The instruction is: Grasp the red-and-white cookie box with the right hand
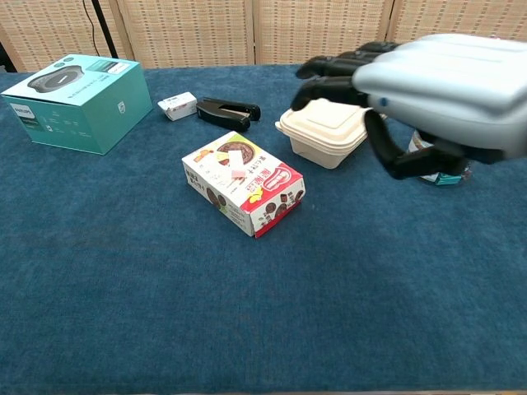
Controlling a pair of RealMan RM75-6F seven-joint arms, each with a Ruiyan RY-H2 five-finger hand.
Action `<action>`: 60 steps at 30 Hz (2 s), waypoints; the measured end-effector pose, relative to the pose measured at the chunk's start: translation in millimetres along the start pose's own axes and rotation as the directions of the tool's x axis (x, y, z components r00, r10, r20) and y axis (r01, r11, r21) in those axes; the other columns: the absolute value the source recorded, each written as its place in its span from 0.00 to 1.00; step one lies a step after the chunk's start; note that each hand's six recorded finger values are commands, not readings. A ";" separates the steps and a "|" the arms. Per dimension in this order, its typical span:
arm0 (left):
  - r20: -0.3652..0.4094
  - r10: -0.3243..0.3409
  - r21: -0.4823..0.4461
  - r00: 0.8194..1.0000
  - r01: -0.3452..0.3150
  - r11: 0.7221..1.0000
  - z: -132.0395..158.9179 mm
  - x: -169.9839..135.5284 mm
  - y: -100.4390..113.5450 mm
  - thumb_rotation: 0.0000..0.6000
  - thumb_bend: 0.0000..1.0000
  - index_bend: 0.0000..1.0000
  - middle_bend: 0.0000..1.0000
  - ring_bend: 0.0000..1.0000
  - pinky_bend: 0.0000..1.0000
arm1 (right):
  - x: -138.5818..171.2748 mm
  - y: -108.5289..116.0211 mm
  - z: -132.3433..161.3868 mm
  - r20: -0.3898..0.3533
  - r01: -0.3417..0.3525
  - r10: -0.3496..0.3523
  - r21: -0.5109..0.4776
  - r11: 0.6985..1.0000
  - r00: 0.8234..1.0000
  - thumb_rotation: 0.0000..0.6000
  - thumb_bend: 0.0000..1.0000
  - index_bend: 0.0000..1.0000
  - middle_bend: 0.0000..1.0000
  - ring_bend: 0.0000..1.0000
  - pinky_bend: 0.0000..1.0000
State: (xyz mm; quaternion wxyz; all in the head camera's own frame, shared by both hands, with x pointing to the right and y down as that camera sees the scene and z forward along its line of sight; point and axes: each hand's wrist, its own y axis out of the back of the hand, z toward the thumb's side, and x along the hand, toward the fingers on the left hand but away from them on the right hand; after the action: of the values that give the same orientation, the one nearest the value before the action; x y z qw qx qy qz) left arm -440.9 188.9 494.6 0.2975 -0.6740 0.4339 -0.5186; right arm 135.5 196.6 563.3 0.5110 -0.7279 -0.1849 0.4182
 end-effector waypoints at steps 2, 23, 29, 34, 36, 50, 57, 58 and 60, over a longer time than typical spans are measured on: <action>0.005 0.001 -0.002 1.000 -0.001 1.000 -0.5 -1.5 0.8 1.00 0.30 0.00 0.00 0.00 0.00 | -19.4 -1.7 11.7 -0.008 -0.007 0.007 0.000 1.000 1.000 1.00 1.00 0.15 0.00 0.00 0.00; -0.014 -0.029 0.013 0.999 0.030 0.999 -2.9 0.1 -6.4 1.00 0.30 0.00 0.00 0.00 0.00 | -115.4 -21.6 30.9 0.058 -0.075 0.066 0.167 0.983 0.996 1.00 1.00 0.21 0.00 0.00 0.00; -0.016 -0.033 0.013 0.999 0.033 0.999 -2.1 0.8 -7.5 1.00 0.30 0.00 0.00 0.00 0.00 | -117.0 -33.5 23.0 0.074 -0.110 0.098 0.173 0.979 0.992 1.00 1.00 0.22 0.00 0.00 0.00; -0.017 -0.039 0.015 0.999 0.039 0.999 -1.0 0.9 -9.3 1.00 0.30 0.00 0.00 0.00 0.00 | -118.4 -42.3 26.4 0.062 -0.124 0.115 0.153 0.980 0.991 1.00 1.00 0.22 0.00 0.00 0.00; -0.018 -0.040 0.018 0.999 0.040 0.999 -0.7 0.6 -9.9 1.00 0.30 0.00 0.00 0.00 0.00 | -119.4 -43.9 29.3 0.055 -0.123 0.116 0.152 0.981 0.992 1.00 1.00 0.22 0.00 0.00 0.00; -0.020 -0.050 0.017 0.999 0.050 0.999 -0.1 2.3 -12.1 1.00 0.30 0.00 0.00 0.00 0.00 | -122.5 -58.5 42.3 0.031 -0.133 0.129 0.182 0.974 0.991 1.00 1.00 0.22 0.00 0.00 0.00; -0.016 -0.048 0.014 0.999 0.048 0.999 -0.1 1.3 -11.4 1.00 0.30 0.00 0.00 0.00 0.00 | -120.9 -64.9 49.8 0.020 -0.137 0.136 0.193 0.971 0.991 1.00 1.00 0.22 0.00 0.00 0.00; -0.015 -0.048 0.013 0.999 0.048 0.999 -0.2 1.2 -11.4 1.00 0.30 0.00 0.00 0.00 0.00 | -120.7 -65.3 50.7 0.018 -0.136 0.135 0.196 0.971 0.991 1.00 1.00 0.23 0.00 0.00 0.00; -0.015 -0.049 0.012 0.999 0.049 0.999 -0.3 1.1 -11.3 1.00 0.30 0.00 0.00 0.00 0.00 | -120.7 -65.9 51.7 0.016 -0.135 0.134 0.198 0.971 0.991 1.00 1.00 0.23 0.00 0.00 0.00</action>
State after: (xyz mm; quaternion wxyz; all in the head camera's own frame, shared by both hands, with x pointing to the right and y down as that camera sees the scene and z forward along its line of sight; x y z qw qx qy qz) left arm -437.9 193.0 504.8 0.2857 -0.6787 0.4162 -0.5334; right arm 34.4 170.0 666.6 0.5515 -0.6834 -0.0931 0.4691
